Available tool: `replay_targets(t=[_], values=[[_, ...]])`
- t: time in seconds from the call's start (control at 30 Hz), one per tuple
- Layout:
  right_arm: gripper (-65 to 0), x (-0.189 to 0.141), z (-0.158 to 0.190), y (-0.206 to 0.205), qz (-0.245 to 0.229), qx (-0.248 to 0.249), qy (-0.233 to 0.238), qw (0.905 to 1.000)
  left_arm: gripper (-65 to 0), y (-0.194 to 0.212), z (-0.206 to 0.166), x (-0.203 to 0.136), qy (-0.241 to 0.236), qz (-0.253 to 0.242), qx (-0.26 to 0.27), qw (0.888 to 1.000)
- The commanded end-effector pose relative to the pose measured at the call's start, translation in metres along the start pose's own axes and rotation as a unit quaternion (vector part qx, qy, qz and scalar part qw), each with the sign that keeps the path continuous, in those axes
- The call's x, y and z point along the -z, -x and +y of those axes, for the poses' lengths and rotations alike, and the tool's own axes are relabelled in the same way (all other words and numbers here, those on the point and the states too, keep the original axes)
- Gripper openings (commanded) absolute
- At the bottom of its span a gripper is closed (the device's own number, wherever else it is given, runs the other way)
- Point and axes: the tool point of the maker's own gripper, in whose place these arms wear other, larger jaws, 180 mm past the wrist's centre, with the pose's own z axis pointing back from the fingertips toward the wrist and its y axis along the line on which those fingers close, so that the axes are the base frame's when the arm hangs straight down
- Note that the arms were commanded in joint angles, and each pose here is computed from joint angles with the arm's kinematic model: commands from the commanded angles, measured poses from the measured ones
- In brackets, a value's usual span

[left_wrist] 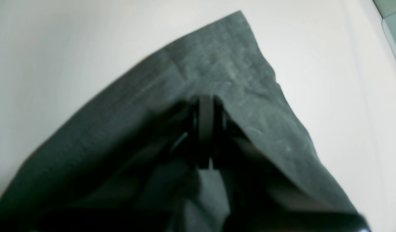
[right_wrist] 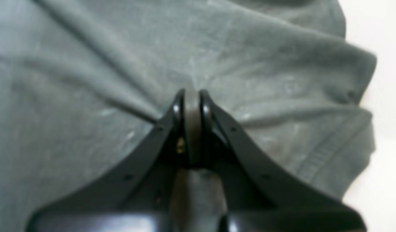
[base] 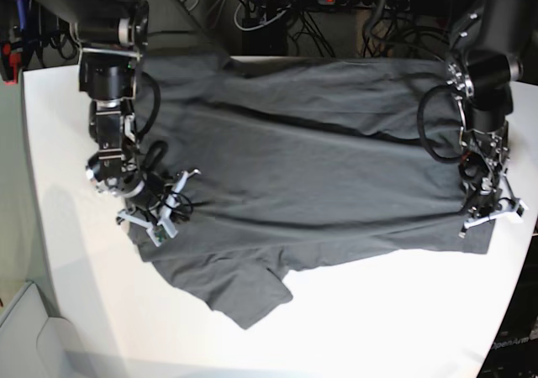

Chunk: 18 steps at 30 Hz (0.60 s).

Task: Layout the t-shirt on the table in an organized manner, then fold the t-shirt properly
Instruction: 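Grasp the shirt's hem corner with the right gripper and pull it outward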

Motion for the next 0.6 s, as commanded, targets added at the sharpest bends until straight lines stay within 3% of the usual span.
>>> replay_targets(t=[0.0, 0.33, 0.57], values=[[-65.0, -0.003, 0.012, 0.025, 0.070, -0.041, -0.014, 0.9966, -64.8, 0.030, 0.021, -0.004, -0.044, 0.059, 0.003, 0.997], [-65.0, -0.028, 0.061, 0.014, 0.105, -0.181, -0.031, 0.9773, -64.8, 0.036, 0.017, -0.004, -0.040, 0.063, 0.003, 0.997], [-65.0, -0.032, 0.028, -0.003, 0.105, -0.201, 0.001, 0.9740, -64.8, 0.034, 0.018, -0.004, -0.041, 0.062, 0.002, 0.997]])
